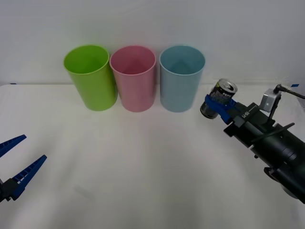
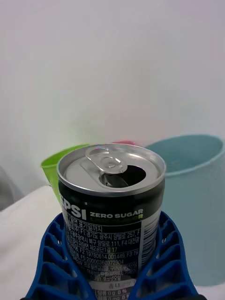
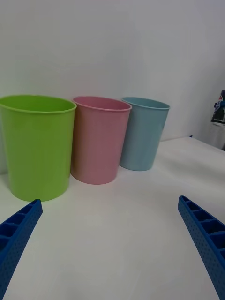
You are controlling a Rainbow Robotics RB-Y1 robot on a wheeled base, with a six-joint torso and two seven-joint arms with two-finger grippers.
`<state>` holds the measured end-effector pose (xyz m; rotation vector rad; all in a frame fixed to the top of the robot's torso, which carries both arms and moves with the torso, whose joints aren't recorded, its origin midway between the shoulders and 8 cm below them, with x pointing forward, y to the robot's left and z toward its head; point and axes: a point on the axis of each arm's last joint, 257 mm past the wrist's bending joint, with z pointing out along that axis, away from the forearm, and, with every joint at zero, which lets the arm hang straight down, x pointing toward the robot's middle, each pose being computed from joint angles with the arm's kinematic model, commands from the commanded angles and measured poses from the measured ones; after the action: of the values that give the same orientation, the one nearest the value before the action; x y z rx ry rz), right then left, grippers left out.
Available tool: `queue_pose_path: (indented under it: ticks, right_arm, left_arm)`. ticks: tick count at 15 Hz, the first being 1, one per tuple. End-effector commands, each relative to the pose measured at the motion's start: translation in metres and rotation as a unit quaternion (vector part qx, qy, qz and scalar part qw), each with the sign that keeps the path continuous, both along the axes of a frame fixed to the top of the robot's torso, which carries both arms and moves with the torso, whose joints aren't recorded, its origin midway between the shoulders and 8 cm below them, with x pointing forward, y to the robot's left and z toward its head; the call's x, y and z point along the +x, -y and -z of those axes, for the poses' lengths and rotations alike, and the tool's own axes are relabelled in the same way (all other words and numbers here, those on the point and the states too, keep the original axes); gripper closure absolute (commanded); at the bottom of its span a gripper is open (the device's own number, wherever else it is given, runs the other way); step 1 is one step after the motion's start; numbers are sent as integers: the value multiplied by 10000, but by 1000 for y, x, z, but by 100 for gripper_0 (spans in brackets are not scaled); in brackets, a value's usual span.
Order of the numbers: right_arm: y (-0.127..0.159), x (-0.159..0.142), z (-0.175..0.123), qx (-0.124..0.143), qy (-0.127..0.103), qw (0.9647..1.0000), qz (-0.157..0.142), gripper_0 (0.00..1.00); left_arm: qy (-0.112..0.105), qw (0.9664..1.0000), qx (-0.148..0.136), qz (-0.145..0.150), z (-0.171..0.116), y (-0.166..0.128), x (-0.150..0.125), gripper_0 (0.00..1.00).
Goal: Grasp the object on the table and drop it into the matching bin: aluminum can to the light blue bin, PET bottle to the pink bin.
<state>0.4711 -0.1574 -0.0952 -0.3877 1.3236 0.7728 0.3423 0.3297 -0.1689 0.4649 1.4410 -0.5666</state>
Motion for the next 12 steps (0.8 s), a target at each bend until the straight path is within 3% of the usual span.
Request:
queue_pose_path:
  ticks: [1, 5, 10, 12]
  right_arm:
    - [-8, 19, -33, 142, 97, 9998, -45, 100]
    - [-20, 49, -74, 203, 319, 9991, 208, 100]
    - [-32, 94, -91, 167, 407, 9983, 386, 100]
    - [-34, 113, -97, 113, 467, 9970, 601, 100]
  left_arm:
    - [0, 10000, 0, 0, 0, 0, 0, 0]
    - [0, 10000, 0, 0, 0, 0, 0, 0]
    - [0, 10000, 0, 0, 0, 0, 0, 0]
    - [0, 10000, 0, 0, 0, 0, 0, 0]
